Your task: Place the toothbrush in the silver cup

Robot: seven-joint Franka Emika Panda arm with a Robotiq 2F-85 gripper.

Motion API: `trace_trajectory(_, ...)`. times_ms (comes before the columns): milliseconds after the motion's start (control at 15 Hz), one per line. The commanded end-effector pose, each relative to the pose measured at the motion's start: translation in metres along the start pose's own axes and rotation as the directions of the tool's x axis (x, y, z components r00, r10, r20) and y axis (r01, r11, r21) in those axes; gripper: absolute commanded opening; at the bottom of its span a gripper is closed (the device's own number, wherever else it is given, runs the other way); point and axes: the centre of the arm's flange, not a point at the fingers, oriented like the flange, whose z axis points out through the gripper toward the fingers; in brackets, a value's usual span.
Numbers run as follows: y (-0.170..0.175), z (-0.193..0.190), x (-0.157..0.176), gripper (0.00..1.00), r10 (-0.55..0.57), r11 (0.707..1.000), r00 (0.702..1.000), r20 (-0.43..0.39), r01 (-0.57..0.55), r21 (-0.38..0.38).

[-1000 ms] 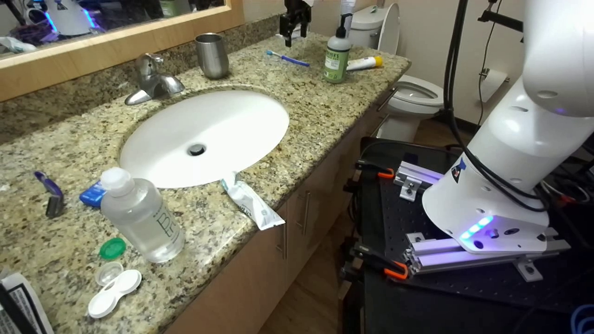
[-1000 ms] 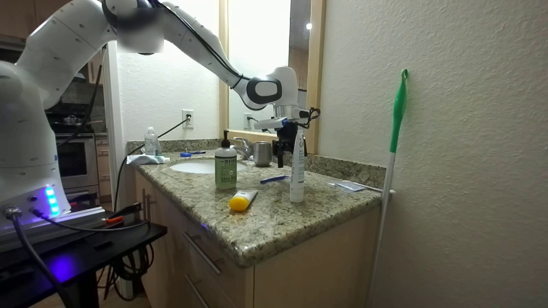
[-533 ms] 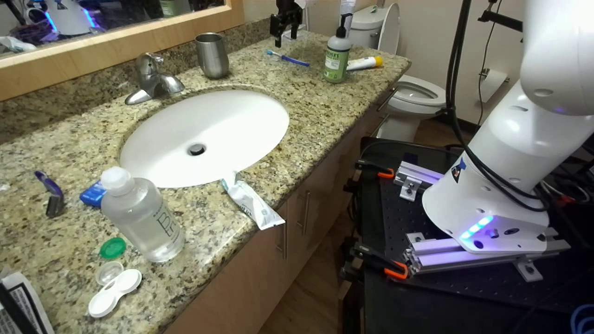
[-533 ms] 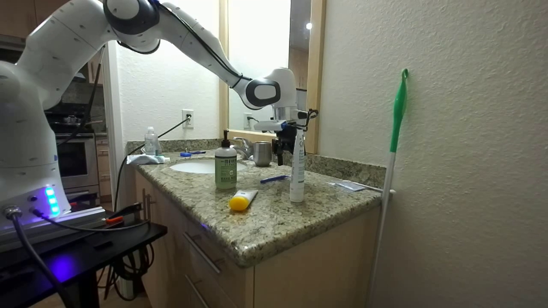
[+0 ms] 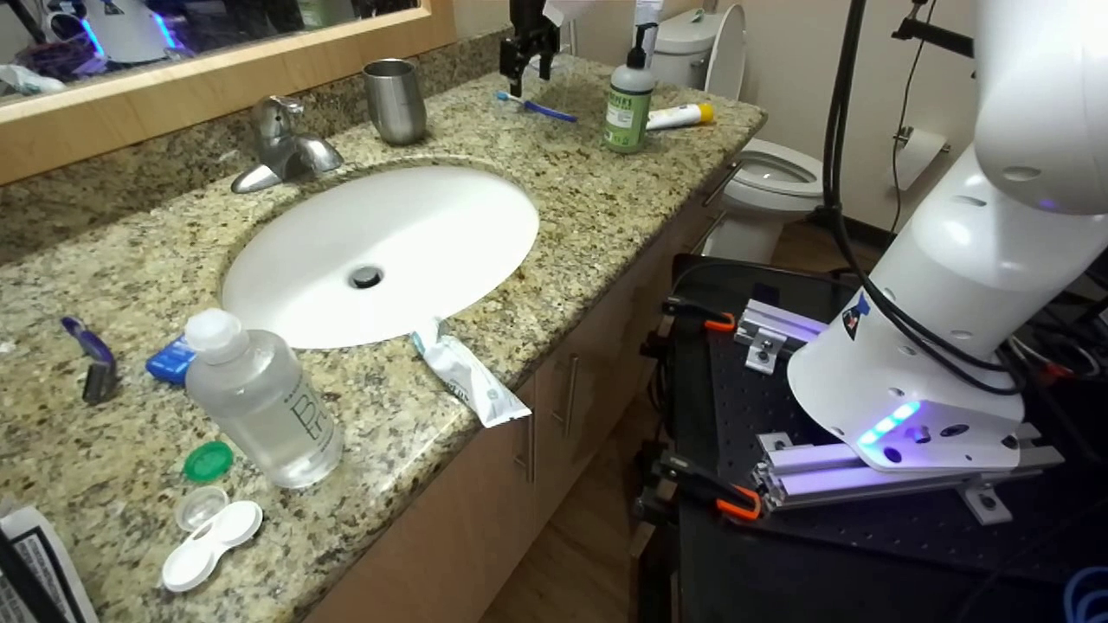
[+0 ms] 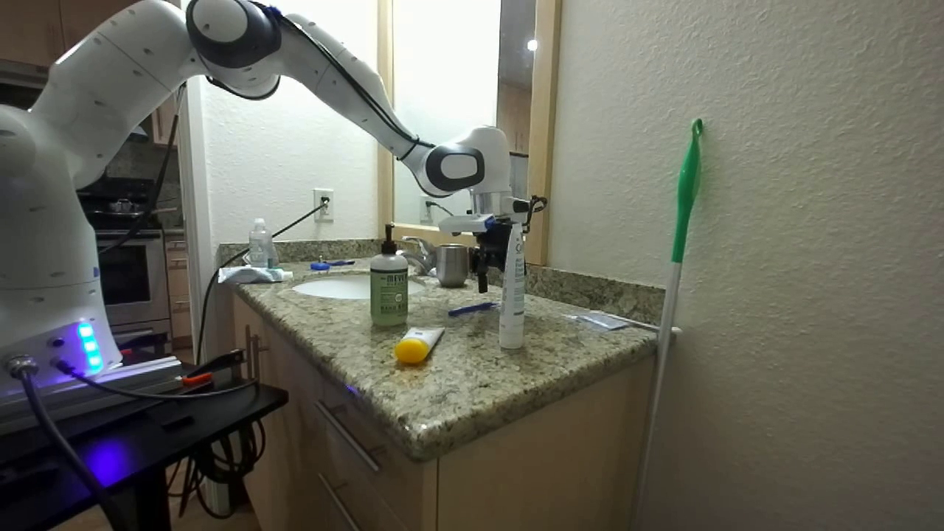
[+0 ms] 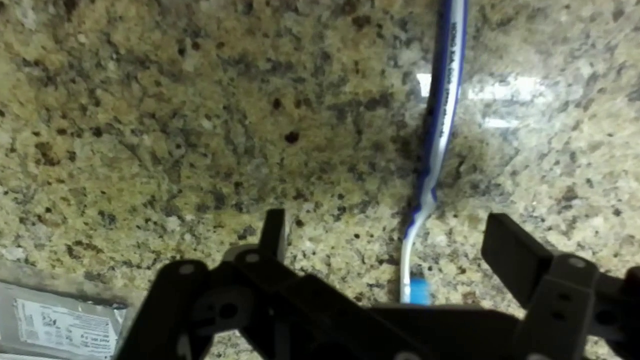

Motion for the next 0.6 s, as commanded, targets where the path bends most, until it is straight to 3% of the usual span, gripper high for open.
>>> trace_trajectory(0,-0.013,0.022,0.018,1.0,-0.008,0.999,1.0,0.006,0.008,-0.046)
trace_trajectory(267,-0.019,0.023,0.015,1.0,0.01,0.999,1.0,0.017,-0.009,-0.035)
trace_trajectory(333,-0.019,0.023,0.016,0.75,0.015,0.999,1.0,0.014,-0.014,-0.038)
trace_trajectory(400,-0.014,0.022,0.017,0.73,0.025,1.0,0.999,0.022,-0.024,-0.02)
trace_trajectory(533,-0.009,0.022,0.02,0.58,0.039,0.999,0.998,0.045,-0.041,0.023)
